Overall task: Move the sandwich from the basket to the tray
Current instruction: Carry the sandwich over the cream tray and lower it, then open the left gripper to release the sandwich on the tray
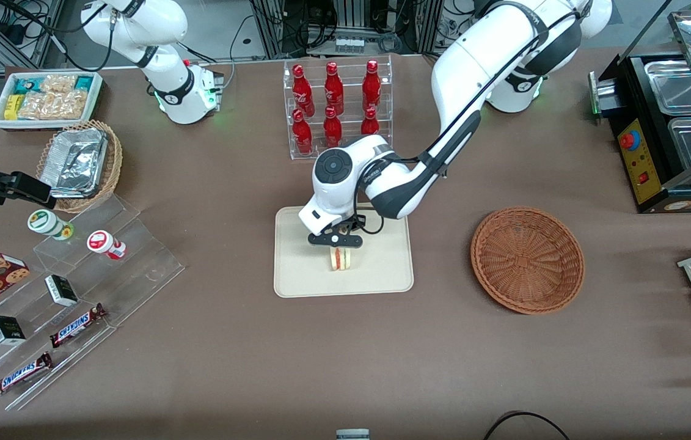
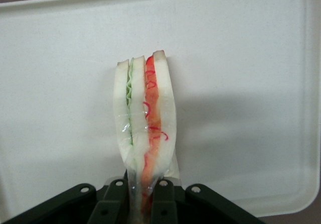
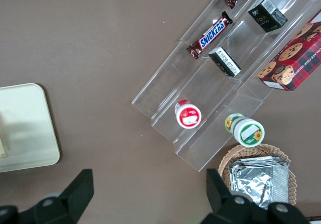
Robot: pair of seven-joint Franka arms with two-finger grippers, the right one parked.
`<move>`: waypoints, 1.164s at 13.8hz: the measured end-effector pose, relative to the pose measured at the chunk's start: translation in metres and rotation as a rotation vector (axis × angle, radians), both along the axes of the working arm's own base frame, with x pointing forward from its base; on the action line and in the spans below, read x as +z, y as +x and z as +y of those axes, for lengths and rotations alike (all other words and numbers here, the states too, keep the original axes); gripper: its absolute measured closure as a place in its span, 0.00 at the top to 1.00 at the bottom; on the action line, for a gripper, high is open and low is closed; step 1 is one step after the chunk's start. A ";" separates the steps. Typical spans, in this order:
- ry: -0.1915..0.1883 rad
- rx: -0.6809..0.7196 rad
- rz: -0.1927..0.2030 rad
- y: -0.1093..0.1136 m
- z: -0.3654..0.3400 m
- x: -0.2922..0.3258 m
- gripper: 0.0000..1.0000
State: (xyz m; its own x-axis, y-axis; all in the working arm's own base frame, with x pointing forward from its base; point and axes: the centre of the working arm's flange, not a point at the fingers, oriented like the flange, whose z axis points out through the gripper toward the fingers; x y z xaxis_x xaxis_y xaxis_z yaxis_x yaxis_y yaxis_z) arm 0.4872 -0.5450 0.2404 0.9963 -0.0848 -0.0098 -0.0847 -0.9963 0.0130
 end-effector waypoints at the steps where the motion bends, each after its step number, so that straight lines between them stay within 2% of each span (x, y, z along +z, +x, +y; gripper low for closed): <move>1: 0.011 -0.010 -0.004 -0.001 0.000 -0.006 0.15; 2: 0.014 -0.014 -0.005 -0.001 -0.001 -0.010 0.15; 3: 0.013 -0.015 -0.007 -0.001 -0.002 -0.010 0.21; 8: 0.013 -0.015 -0.011 0.000 -0.002 -0.009 0.69; 11: 0.002 -0.006 -0.028 0.007 -0.003 0.006 0.99; 13: 0.015 0.019 -0.042 0.013 0.001 0.030 1.00; 16: 0.023 0.125 -0.092 0.033 0.022 0.090 1.00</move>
State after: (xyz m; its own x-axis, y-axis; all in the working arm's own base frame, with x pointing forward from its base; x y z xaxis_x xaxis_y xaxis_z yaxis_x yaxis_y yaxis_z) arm 0.5206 -0.5227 0.3309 0.9959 0.0389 0.0817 0.0400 -0.9991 -0.0120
